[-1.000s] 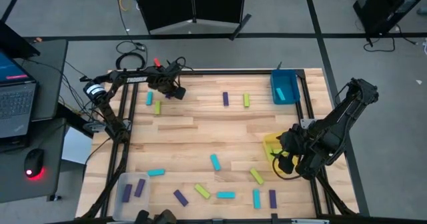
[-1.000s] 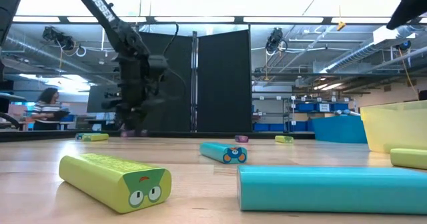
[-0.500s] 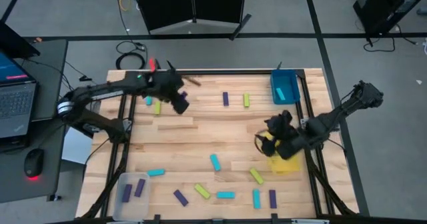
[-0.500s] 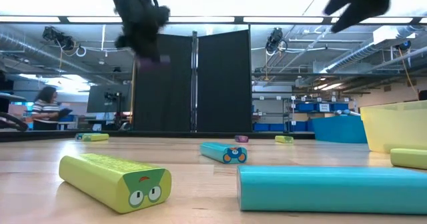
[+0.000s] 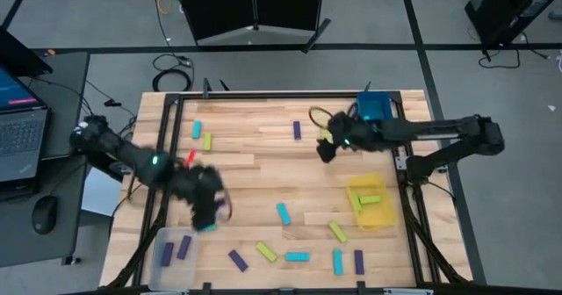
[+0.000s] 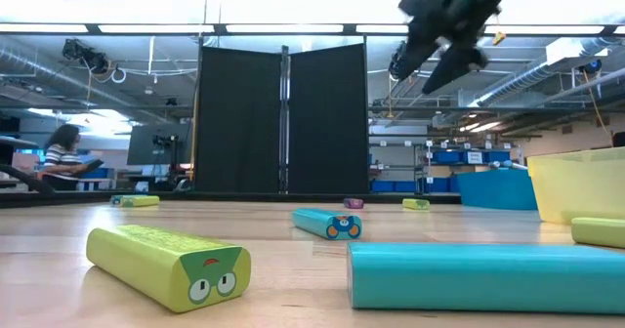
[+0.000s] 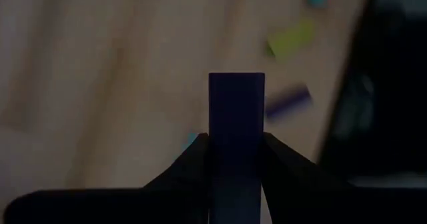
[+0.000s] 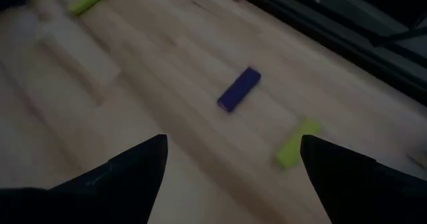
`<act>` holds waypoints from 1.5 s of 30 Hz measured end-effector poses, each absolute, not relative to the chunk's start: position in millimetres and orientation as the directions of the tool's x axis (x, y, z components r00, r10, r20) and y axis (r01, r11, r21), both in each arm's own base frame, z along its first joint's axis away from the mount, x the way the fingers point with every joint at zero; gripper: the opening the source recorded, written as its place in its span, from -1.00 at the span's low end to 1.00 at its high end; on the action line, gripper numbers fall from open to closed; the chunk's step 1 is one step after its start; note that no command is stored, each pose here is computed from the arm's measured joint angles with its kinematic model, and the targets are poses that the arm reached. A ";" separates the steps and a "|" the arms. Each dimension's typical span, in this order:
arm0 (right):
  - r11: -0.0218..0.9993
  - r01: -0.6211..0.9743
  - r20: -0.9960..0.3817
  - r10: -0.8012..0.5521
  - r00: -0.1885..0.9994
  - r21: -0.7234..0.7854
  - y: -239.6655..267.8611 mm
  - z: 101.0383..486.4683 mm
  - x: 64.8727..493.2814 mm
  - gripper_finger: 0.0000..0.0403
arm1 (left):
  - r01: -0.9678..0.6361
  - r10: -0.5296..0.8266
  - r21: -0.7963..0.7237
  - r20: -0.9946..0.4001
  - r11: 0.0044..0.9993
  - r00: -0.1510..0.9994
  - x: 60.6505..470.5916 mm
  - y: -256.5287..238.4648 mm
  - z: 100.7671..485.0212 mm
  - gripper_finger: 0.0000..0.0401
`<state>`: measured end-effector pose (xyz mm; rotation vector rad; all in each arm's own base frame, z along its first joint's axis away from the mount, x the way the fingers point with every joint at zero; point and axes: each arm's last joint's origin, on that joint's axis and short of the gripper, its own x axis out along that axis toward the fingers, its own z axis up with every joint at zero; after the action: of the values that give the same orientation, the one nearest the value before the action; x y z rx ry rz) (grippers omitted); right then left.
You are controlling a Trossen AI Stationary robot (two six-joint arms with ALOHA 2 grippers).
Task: Sort blocks
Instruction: Put the violet block into the transparent bin, then put the green block into the yellow bin
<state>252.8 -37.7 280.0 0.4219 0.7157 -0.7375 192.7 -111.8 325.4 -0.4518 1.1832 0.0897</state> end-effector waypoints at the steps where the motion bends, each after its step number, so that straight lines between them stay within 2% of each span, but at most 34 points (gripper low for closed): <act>1: 0.668 0.737 -0.718 -0.462 0.521 0.106 -46.5 276.4 257.8 0.76 | -0.295 -0.200 -0.311 -0.915 0.903 0.350 189.9 -121.8 322.5 -0.49; 9: 0.595 0.790 -0.781 -0.419 0.463 0.148 -110.7 222.1 292.5 0.76 | -0.394 -0.282 -0.267 -0.959 0.880 0.019 163.0 -184.2 293.4 -0.49; 14: 0.575 0.800 -0.814 -0.374 0.444 0.172 -128.6 186.2 308.2 0.76 | -0.434 -0.262 -0.201 -0.961 0.878 -0.085 148.0 -207.6 279.1 -0.49; 19: 0.524 0.837 -0.841 -0.372 0.393 0.160 -139.8 169.0 308.1 0.76 | -0.455 -0.253 -0.143 -0.949 0.879 -0.191 139.3 -222.3 251.0 -0.49; 24: 0.498 0.853 -0.843 -0.382 0.379 0.158 -144.9 170.3 304.2 0.76 | -0.460 -0.273 -0.148 -0.937 0.875 -0.218 139.2 -229.7 221.1 -0.47; 32: 0.417 0.904 -0.884 -0.382 0.269 0.095 -159.0 164.2 288.5 0.76 | -0.465 -0.237 -0.102 -0.941 0.879 -0.242 139.0 -229.5 205.1 0.18; 37: 0.388 0.919 -0.906 -0.363 0.218 0.066 -160.4 161.0 282.6 0.76 | -0.464 -0.252 -0.124 -0.941 0.877 -0.226 141.0 -232.2 210.4 0.43; 41: 0.367 0.930 -0.921 -0.357 0.158 0.017 -160.1 150.8 281.7 0.76 | -0.460 -0.257 -0.157 -0.952 0.874 -0.165 145.6 -236.2 220.3 0.51; 45: 0.352 0.936 -0.937 -0.330 0.115 -0.009 -160.3 136.7 282.6 0.75 | -0.449 -0.241 -0.200 -0.970 0.871 -0.035 152.9 -240.9 236.4 0.51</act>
<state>282.6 -160.3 136.7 0.7245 1.0598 -1.0570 152.9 -240.9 236.4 -0.5476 1.6234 0.1818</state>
